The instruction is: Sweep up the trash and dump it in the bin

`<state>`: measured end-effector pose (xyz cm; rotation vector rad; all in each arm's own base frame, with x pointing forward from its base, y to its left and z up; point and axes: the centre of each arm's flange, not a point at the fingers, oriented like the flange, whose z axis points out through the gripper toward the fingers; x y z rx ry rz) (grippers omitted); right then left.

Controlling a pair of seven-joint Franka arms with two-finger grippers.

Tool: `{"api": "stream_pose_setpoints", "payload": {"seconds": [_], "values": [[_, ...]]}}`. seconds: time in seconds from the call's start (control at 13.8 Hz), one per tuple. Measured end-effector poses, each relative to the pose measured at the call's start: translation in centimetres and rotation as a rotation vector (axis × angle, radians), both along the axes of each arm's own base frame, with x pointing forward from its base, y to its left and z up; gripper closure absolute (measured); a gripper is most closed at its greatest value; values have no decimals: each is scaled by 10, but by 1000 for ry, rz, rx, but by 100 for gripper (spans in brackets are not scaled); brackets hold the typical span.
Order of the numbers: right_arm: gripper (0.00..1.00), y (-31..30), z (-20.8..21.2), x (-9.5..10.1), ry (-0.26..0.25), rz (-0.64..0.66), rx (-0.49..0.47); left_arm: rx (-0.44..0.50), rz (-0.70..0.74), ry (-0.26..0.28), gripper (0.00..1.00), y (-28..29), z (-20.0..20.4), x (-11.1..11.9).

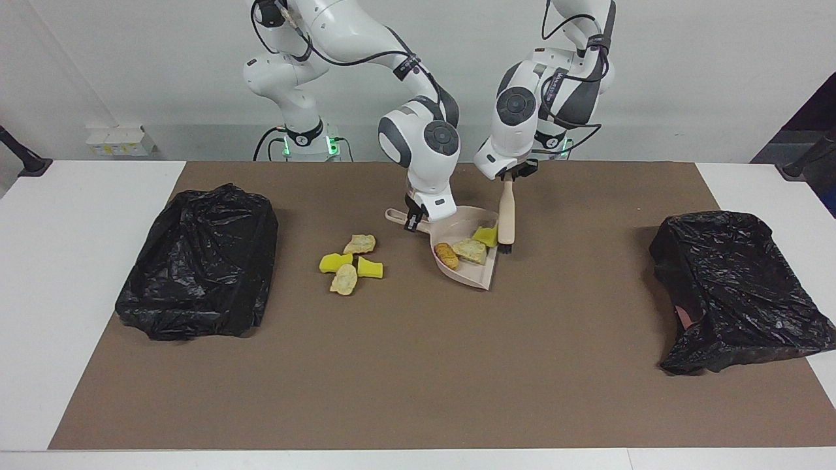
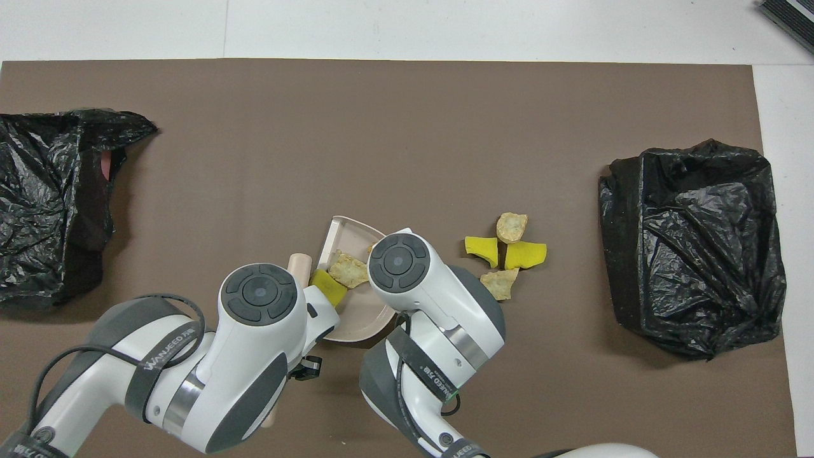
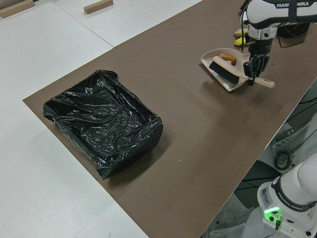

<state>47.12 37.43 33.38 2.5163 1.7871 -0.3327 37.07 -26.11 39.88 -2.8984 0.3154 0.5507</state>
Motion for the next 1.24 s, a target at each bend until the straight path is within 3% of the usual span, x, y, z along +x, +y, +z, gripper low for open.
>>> {"api": "stream_pose_setpoints", "payload": {"seconds": [0.65, 0.87, 1.24], "values": [[68, -9, 1, 7, 1, -22, 3, 0, -15, 19, 74, -7, 28, -28], [68, -17, 1, 13, 4, -17, 7, -11, 4, -11, 74, -6, 42, -27], [68, -72, 24, 48, -7, 0, 41, 28, 210, -94, 74, -5, 47, -22]]}}
